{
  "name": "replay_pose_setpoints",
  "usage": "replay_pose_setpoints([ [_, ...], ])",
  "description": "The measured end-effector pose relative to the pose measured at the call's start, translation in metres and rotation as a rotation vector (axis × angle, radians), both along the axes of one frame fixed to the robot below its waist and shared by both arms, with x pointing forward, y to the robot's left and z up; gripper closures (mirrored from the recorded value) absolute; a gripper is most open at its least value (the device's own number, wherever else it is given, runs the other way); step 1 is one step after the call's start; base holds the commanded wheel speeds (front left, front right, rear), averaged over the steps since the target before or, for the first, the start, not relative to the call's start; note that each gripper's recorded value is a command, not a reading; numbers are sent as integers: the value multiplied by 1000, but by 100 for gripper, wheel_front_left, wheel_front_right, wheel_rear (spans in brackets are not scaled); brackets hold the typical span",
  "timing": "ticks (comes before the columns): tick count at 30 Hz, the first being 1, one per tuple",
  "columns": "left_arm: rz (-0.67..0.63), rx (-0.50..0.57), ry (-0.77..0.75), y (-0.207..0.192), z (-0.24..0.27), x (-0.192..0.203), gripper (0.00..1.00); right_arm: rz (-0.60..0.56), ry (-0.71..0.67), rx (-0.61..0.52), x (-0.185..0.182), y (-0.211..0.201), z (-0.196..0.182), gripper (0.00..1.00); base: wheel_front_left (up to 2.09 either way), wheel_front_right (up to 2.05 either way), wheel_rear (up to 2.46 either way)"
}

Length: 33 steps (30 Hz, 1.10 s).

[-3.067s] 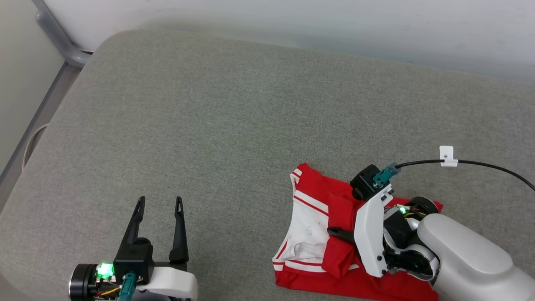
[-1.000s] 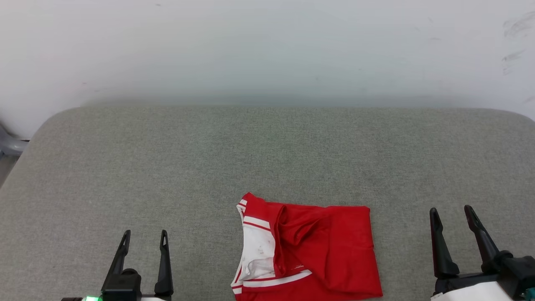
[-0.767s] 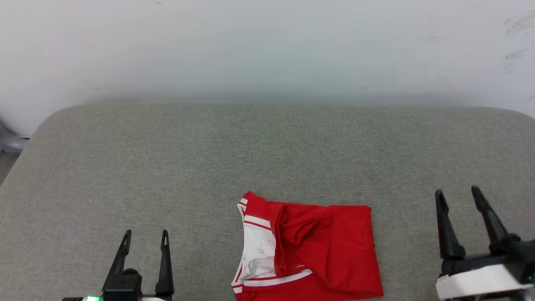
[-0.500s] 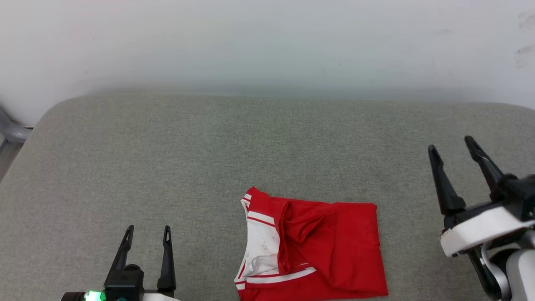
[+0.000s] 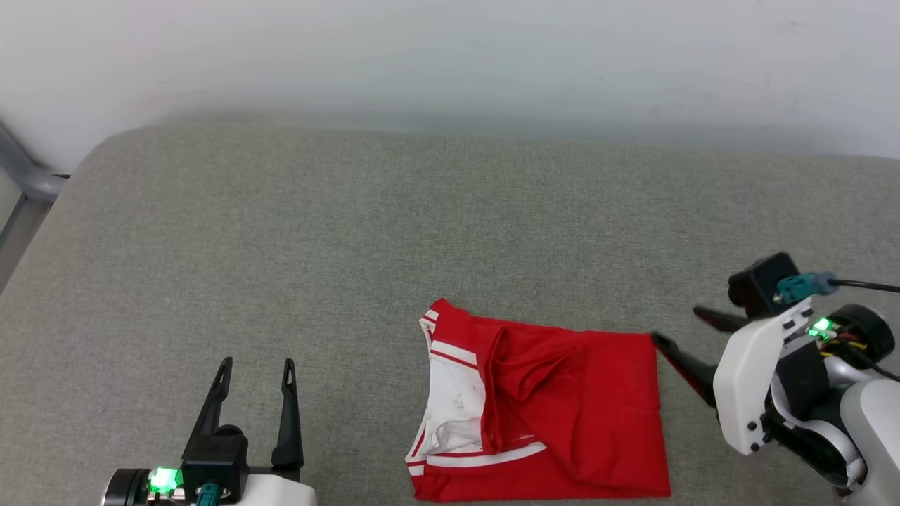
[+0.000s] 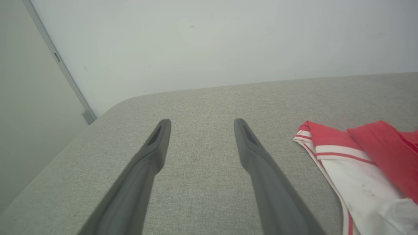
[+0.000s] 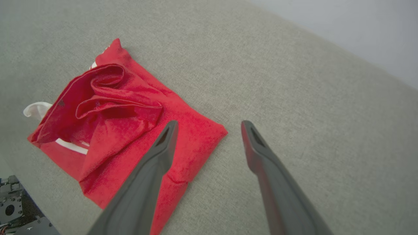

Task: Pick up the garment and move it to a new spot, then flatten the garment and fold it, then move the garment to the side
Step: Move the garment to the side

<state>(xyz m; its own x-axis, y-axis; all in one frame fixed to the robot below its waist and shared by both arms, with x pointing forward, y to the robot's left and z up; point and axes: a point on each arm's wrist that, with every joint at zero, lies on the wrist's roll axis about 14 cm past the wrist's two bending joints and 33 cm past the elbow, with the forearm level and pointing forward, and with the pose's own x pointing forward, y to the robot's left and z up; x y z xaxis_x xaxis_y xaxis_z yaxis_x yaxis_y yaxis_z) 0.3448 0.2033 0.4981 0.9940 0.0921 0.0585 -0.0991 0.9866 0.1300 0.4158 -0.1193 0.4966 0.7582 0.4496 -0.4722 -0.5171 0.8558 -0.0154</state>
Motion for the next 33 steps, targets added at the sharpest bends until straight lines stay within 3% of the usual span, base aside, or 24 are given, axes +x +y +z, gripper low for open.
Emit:
replay_pose_setpoints([
  [7, 5, -3, 11, 1, -3, 6, 0, 38, 276, -33, -19, 2, -53, 0, 0, 0, 0],
  [14, 11, -6, 31, 2, -10, 14, 0, 58, 441, -5, -28, 14, -88, 0, 0, 0, 0],
  [22, 8, -11, 53, 0, -18, 28, 0, 99, 575, -45, -38, 24, -130, 0, 0, 0, 0],
  [28, 21, -9, 66, 4, -23, 29, 0, 117, 594, -46, -40, 26, -139, 0, 0, 0, 0],
  [29, 21, -10, 65, 4, -22, 29, 0, 119, 588, -40, -39, 27, -137, 52, 0, 0, 0],
  [30, 23, -9, 64, 5, -22, 29, 0, 118, 579, -32, -39, 28, -136, 82, 0, 0, 0],
  [31, 23, -9, 61, 5, -21, 28, 0, 119, 569, -26, -38, 29, -135, 100, 0, 0, 0],
  [33, 22, -11, 56, 5, -19, 28, 0, 130, 541, -10, -37, 34, -129, 100, 0, 0, 0],
])
